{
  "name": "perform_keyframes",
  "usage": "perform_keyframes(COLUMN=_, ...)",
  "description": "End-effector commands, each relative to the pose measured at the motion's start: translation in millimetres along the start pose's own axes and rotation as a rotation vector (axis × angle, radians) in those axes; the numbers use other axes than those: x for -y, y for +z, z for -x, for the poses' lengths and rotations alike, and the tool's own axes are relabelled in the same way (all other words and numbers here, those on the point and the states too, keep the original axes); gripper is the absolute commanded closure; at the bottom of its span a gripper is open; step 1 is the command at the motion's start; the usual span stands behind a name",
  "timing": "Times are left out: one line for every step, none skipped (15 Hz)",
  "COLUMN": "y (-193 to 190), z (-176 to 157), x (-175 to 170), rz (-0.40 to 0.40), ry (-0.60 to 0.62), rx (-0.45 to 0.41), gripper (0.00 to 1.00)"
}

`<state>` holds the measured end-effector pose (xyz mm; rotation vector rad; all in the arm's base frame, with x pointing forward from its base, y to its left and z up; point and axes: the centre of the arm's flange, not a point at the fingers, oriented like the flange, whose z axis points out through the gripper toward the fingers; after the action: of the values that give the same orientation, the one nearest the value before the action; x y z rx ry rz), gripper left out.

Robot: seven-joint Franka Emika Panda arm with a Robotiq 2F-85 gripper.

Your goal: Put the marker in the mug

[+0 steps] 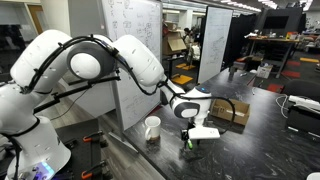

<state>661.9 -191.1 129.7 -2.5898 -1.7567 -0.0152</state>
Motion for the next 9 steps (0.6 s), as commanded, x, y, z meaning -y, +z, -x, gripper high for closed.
perform_keyframes(y=1.4, z=2.3, x=-6.8, rz=0.028, ry=-0.015, rx=0.001, gripper=0.58)
perform_keyframes(y=-1.5, z=2.8, x=-8.3, rz=0.038, ry=-0.018, rx=0.002, gripper=0.65)
perform_keyframes(y=-3.8, z=2.4, x=-8.3, rz=0.039, ry=-0.02, rx=0.006, gripper=0.73)
perform_keyframes(y=-4.3, z=3.0, x=-6.9, rz=0.038, ry=-0.021, rx=0.007, gripper=0.81)
perform_keyframes(y=-4.6, z=3.4, x=-6.0, rz=0.038, ry=-0.024, rx=0.011, gripper=0.88)
perform_keyframes(y=-5.2, z=3.5, x=-5.9, rz=0.038, ry=-0.024, rx=0.014, gripper=0.96)
perform_keyframes(y=-5.8, z=3.1, x=-5.2, rz=0.038, ry=-0.024, rx=0.02, gripper=0.99)
perform_keyframes(y=-9.6, z=0.3, x=-8.7, rz=0.038, ry=-0.024, rx=0.028, gripper=0.97)
perform_keyframes(y=-12.0, z=-1.5, x=-7.6, rz=0.04, ry=-0.021, rx=0.046, gripper=0.95)
